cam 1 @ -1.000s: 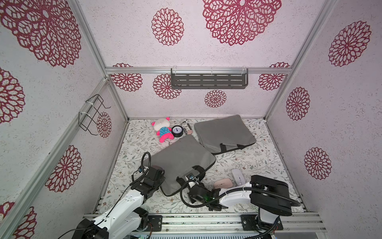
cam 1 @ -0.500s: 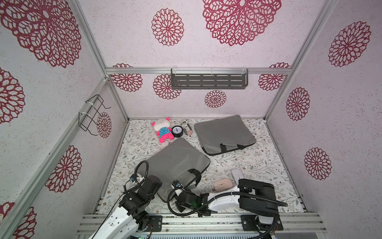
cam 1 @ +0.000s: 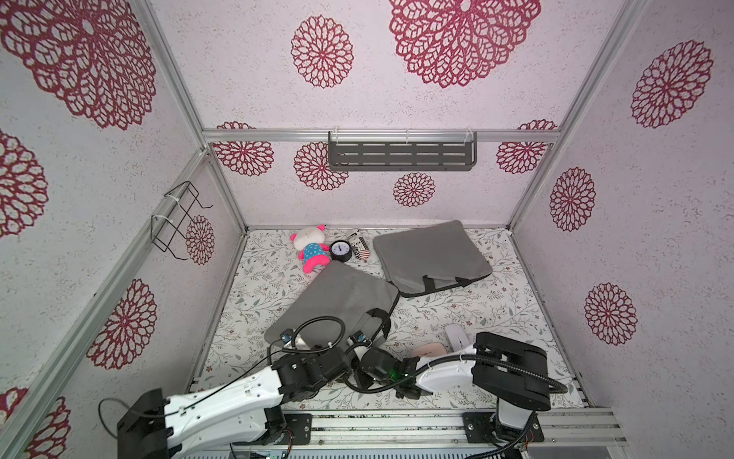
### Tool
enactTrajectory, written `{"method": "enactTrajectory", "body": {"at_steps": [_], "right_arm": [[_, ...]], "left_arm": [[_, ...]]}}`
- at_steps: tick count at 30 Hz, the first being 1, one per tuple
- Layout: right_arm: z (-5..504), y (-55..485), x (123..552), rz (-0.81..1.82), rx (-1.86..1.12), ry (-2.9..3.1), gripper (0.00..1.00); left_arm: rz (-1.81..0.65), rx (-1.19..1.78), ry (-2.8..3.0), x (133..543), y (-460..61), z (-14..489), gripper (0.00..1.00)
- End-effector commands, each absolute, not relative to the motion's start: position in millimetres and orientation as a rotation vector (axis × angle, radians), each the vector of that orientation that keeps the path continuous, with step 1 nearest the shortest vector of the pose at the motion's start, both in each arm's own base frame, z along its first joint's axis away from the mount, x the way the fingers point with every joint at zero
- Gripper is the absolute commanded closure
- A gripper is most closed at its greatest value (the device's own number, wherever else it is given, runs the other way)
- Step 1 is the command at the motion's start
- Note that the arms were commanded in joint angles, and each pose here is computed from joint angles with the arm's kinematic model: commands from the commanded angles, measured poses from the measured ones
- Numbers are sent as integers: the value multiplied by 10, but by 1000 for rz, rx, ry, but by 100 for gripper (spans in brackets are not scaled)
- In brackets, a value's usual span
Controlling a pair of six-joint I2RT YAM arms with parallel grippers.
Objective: Put the mouse into the laptop bag
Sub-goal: Unzip the zipper on the zippered laptop bag.
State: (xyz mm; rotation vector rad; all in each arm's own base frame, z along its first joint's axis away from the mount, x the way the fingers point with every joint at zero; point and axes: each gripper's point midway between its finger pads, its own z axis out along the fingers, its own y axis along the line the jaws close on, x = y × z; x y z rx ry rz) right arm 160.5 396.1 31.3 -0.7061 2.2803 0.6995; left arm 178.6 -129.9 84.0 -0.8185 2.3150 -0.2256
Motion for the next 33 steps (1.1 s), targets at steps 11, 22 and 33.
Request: {"method": "enactTrajectory", "body": {"at_steps": [11,22,33], "right_arm": [[455,3355,1976,563,-544,2209,100],[506,3591,1647,592,-696,2163,100],[636,3748,1160,606,-831,2114,100]], "left_arm": [[-397,-922,2292,1952,-1640,854,2],[-396,-1041,2291,1823,-1314,397,3],[-405,-989,2329,1974,-1580,331,67]]}}
